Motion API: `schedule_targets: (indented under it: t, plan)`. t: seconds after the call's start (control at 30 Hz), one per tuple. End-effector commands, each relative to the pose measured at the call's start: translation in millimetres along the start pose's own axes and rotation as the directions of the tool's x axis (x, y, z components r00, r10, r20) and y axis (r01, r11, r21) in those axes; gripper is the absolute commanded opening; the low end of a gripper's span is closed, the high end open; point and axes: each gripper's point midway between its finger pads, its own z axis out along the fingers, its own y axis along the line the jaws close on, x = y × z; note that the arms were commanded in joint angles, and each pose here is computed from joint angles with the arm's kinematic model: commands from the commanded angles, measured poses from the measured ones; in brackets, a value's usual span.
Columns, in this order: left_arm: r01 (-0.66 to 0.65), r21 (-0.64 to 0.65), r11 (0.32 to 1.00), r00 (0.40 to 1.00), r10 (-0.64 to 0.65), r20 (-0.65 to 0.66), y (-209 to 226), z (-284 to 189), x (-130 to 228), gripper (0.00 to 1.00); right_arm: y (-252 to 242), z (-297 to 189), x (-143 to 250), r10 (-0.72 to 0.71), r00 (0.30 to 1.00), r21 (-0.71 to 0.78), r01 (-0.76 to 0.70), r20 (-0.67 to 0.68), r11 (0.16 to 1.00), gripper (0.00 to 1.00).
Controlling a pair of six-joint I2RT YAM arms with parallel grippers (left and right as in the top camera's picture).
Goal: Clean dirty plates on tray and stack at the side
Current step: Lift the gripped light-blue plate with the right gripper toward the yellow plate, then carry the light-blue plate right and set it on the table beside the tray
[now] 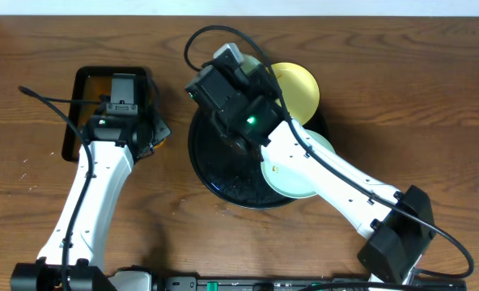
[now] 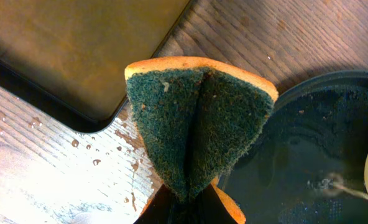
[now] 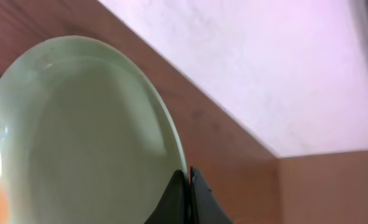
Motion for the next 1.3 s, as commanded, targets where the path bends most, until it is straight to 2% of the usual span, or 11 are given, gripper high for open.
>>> schedule_targets:
  t: [0.0,0.07,0.5,0.63,0.83,0.93,1.07,1.2,1.27]
  plan:
    - [0.008,-0.003,1.0,1.0,-0.008,-0.004,3,2,2,0.08,-21,-12,-12,-0.183,0.983,0.083,0.181,0.016,0.98,0.01]
    - [0.008,-0.003,1.0,1.0,-0.008,-0.004,3,2,2,0.08,-19,-15,-17,-0.236,0.971,0.086,0.233,0.029,0.969,0.01]
    - [0.008,-0.003,1.0,1.0,-0.008,-0.005,3,2,2,0.08,-7,-31,-33,-0.334,0.939,0.096,0.326,0.084,0.94,0.01]
    - [0.008,-0.003,1.0,1.0,-0.008,-0.005,3,2,2,0.08,-16,-37,-39,-0.326,0.942,0.158,0.311,0.078,0.937,0.01]
    - [0.008,-0.003,1.0,1.0,-0.008,-0.005,3,2,2,0.08,-16,-37,-38,-0.291,0.953,0.151,0.276,0.083,0.949,0.01]
    - [0.008,-0.003,1.0,1.0,-0.008,-0.005,3,2,2,0.08,-10,-33,-35,-0.225,0.97,0.106,0.214,0.097,0.971,0.01]
    - [0.008,-0.003,1.0,1.0,-0.008,-0.005,3,2,2,0.08,18,-23,-24,-0.115,0.988,-0.098,0.126,0.105,0.987,0.01]
    - [0.008,-0.003,1.0,1.0,-0.008,-0.005,3,2,2,0.08,35,-9,-5,0.013,1.0,-0.279,-0.005,0.025,0.96,0.01]
    - [0.008,-0.003,1.0,1.0,-0.008,-0.005,3,2,2,0.08,41,0,5,0.08,0.996,-0.378,-0.089,-0.038,0.922,0.01]
